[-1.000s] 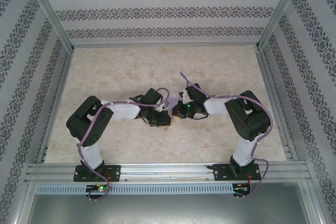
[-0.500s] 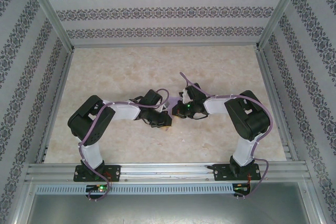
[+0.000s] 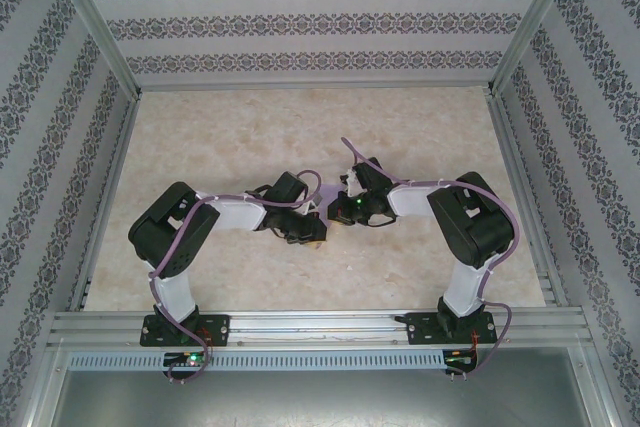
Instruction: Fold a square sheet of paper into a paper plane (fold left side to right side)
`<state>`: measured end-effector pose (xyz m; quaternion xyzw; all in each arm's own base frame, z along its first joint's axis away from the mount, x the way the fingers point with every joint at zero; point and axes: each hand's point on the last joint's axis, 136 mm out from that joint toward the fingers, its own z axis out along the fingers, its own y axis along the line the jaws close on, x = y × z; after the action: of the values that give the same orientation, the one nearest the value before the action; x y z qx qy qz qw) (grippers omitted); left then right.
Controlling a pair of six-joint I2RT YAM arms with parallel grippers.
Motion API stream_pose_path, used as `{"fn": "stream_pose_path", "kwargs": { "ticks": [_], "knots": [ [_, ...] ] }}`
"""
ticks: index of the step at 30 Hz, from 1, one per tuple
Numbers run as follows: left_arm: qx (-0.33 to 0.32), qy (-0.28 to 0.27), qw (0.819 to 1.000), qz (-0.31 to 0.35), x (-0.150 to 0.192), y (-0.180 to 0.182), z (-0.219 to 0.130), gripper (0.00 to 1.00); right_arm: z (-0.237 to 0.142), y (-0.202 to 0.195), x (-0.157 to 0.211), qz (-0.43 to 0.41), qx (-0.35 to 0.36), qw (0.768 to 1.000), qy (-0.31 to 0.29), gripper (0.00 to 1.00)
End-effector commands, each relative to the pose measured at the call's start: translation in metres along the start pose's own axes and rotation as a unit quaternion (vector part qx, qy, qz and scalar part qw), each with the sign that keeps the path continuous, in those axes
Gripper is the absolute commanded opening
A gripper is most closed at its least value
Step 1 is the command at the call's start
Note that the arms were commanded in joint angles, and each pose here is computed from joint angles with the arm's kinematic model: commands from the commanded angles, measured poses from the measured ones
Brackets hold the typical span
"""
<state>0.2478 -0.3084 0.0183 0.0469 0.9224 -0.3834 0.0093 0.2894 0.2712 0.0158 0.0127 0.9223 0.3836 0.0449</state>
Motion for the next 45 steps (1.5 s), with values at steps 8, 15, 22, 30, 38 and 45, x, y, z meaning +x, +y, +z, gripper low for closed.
{"fn": "stream_pose_path", "kwargs": {
  "ticks": [8, 15, 22, 30, 38, 45],
  "knots": [
    [-0.070, 0.020, 0.997, -0.037, 0.025, 0.044, 0.002, 0.12, -0.023, 0.017, -0.005, -0.022, 0.006, 0.999, -0.031, 0.00],
    [-0.072, 0.022, 0.997, -0.035, 0.025, 0.045, 0.003, 0.12, -0.004, 0.012, 0.013, -0.002, 0.002, 1.000, -0.015, 0.00],
    [-0.078, 0.020, 0.996, -0.034, 0.025, 0.046, 0.001, 0.12, 0.007, 0.008, 0.018, 0.009, 0.002, 1.000, -0.005, 0.00],
    [-0.099, 0.029, 0.994, -0.034, 0.030, 0.055, 0.001, 0.12, 0.004, -0.015, 0.003, 0.016, 0.023, 0.999, -0.015, 0.00],
    [-0.100, 0.030, 0.994, -0.037, 0.032, 0.059, 0.003, 0.12, -0.010, -0.015, -0.027, 0.004, 0.020, 0.999, -0.034, 0.00],
    [-0.091, 0.023, 0.995, -0.032, 0.028, 0.053, 0.002, 0.12, -0.025, 0.011, -0.026, -0.017, -0.006, 0.999, -0.043, 0.00]
  ]
}}
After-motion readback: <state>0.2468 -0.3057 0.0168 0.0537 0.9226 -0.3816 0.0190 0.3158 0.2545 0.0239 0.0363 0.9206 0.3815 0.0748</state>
